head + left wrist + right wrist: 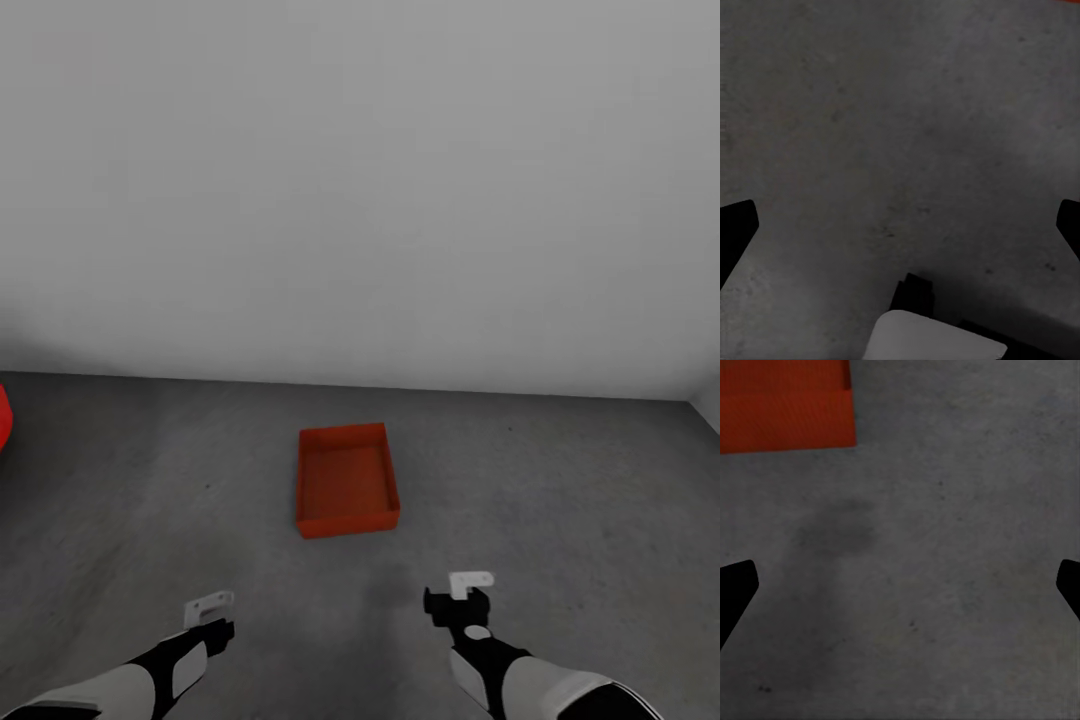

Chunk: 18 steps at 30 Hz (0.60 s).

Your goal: Move the two storage containers from the living room to the garage. In the garage, place one container on the floor and stack the other container on top of it (either order is fine).

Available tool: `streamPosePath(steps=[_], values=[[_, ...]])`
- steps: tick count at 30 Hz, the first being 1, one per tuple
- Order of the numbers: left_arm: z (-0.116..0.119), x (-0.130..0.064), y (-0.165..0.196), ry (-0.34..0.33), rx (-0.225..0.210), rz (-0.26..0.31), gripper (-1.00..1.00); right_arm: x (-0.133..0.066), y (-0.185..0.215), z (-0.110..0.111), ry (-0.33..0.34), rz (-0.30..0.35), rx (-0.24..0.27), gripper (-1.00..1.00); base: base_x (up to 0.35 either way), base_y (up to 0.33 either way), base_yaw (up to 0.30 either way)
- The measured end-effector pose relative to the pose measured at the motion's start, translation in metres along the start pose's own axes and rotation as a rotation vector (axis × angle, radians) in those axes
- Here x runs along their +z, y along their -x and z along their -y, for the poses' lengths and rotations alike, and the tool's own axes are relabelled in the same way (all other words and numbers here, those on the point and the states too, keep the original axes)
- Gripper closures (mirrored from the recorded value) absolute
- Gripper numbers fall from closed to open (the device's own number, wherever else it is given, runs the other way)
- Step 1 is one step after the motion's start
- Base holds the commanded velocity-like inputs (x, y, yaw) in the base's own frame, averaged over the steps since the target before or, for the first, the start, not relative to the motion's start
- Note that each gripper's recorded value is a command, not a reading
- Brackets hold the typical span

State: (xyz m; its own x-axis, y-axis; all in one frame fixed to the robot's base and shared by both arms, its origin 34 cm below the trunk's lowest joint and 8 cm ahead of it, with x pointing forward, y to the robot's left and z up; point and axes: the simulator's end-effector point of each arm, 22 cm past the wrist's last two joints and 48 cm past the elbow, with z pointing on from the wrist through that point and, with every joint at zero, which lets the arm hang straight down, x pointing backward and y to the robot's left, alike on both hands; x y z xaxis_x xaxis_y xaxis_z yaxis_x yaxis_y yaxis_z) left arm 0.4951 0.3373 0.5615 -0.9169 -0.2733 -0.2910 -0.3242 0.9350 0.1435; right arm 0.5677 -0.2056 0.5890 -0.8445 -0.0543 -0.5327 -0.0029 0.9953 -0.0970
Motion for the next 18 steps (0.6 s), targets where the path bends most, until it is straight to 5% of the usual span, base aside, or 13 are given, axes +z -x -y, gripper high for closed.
streamPosePath(steps=[7,15,18], values=[[-0.016,0.002,0.005,0.018,-0.001,0.004,-1.00,0.003,-0.015,0.040,-0.045,-0.026,-0.025,-1.00,0.000,0.000,0.000],[-0.048,0.005,0.000,0.056,0.002,-0.005,-1.00,-0.038,-0.154,0.069,-0.071,-0.237,-0.064,-1.00,0.000,0.000,0.000],[-0.065,0.003,-0.058,0.076,0.020,-0.082,-1.00,-0.071,-0.224,0.071,-0.066,-0.342,-0.077,-1.00,0.000,0.000,0.000]])
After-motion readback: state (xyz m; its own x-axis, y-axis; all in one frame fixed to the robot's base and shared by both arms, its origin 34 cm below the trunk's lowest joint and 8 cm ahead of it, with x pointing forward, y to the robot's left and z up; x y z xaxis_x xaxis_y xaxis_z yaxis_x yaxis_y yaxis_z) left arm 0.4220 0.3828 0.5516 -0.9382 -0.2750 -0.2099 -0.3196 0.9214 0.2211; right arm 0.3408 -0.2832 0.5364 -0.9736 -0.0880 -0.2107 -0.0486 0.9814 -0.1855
